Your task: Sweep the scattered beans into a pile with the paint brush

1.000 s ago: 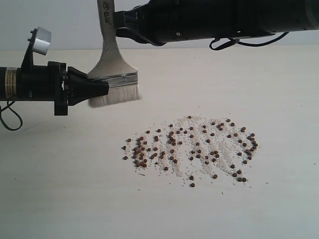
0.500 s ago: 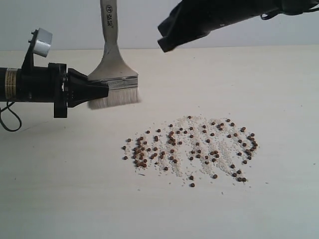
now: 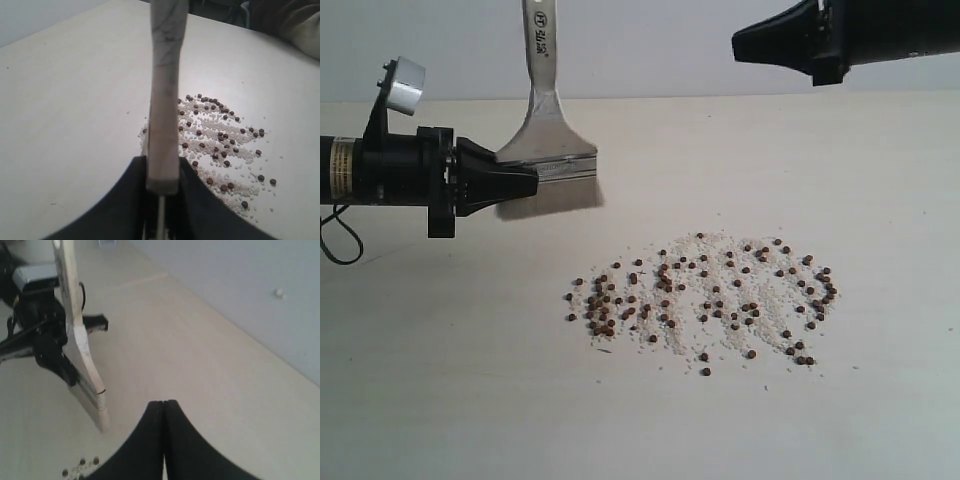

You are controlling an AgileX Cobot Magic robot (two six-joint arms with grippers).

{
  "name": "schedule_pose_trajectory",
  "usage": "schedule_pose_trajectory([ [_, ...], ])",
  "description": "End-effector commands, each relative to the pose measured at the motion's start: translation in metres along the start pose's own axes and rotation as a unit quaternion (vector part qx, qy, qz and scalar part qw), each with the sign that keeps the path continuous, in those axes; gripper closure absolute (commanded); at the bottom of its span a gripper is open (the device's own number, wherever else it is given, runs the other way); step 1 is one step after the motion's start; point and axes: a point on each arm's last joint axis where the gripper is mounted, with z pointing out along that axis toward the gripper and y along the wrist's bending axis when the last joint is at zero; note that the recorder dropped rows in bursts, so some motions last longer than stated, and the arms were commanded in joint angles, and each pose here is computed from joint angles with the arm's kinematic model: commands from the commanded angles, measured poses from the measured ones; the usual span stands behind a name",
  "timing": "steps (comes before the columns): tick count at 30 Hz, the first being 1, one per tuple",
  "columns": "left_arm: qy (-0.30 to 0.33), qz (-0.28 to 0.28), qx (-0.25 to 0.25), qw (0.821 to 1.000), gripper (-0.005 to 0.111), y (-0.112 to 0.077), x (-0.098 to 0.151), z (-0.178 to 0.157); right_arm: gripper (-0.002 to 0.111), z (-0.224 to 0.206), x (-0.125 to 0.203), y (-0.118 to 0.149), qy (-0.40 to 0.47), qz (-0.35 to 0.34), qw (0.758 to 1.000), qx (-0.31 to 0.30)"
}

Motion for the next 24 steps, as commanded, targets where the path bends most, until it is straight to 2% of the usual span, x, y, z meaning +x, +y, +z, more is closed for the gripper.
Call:
schedule_pose_trajectory([
  [1,-0.011,0.0,0.001,1.0,0.107,0.0,-0.002,0.001,0.108,0.004,0.019,-0.01,-0.017,0.023,0.999,-0.02],
  [6,-0.011,0.0,0.001,1.0,0.107,0.0,-0.002,0.001,0.108,0.041,0.021,0.003,-0.036,-0.024,0.997,-0.057],
  [13,-0.008,0.0,0.004,1.0,0.107,-0.001,-0.002,0.001,0.108,0.074,0.001,0.024,-0.049,-0.072,0.991,-0.1],
  [20,-0.008,0.002,0.004,1.0,0.107,-0.001,-0.002,0.001,0.108,0.082,-0.001,0.032,-0.051,-0.073,0.99,-0.113],
  [24,-0.01,0.008,0.002,1.0,0.107,0.0,-0.002,0.001,0.107,0.082,-0.006,0.03,-0.074,-0.012,0.992,-0.103],
])
